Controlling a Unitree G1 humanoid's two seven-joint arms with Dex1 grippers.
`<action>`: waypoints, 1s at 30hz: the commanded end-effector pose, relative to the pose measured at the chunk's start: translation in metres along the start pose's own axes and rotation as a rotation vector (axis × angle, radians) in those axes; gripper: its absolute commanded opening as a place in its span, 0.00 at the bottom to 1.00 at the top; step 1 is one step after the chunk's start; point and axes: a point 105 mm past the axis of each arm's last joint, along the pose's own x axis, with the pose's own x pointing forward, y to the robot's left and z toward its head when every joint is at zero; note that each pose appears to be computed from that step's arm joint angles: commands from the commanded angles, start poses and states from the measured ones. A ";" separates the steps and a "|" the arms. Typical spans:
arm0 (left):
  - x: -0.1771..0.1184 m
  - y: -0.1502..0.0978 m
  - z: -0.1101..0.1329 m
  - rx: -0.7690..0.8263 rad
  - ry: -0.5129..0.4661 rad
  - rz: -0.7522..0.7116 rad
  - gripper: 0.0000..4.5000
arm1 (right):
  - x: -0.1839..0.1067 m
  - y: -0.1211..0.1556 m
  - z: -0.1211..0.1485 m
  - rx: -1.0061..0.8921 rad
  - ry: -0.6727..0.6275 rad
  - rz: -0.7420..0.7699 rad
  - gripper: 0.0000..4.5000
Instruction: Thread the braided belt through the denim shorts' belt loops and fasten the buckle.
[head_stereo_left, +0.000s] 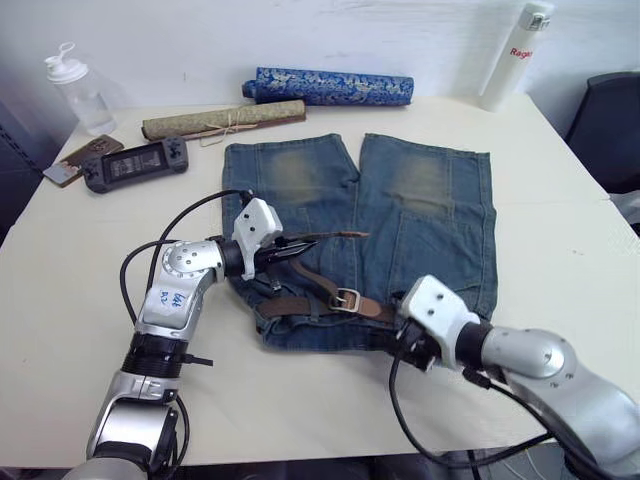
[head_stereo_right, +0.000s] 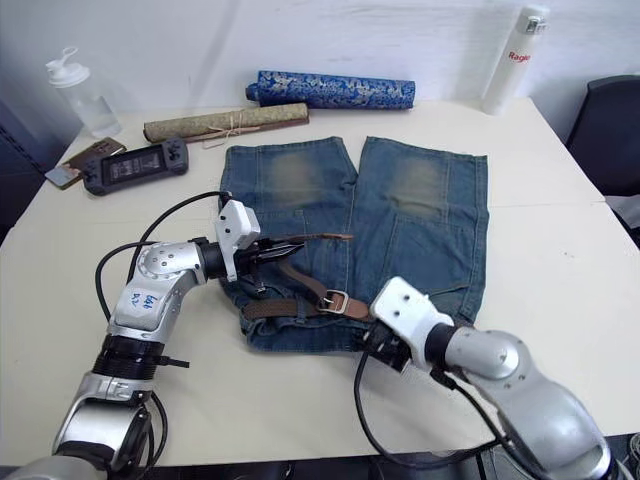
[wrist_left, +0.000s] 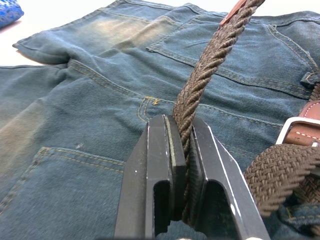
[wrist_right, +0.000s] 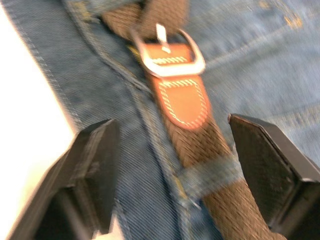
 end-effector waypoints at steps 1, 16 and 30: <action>-0.003 0.006 0.014 0.024 -0.040 0.011 0.00 | 0.001 0.001 0.012 -0.185 -0.056 -0.083 0.82; -0.003 0.014 0.017 -0.030 -0.069 0.047 0.00 | 0.016 -0.017 0.008 -0.272 -0.045 -0.266 0.82; -0.004 0.010 -0.001 0.070 0.068 0.032 0.00 | 0.022 -0.022 0.016 -0.308 -0.062 -0.270 0.20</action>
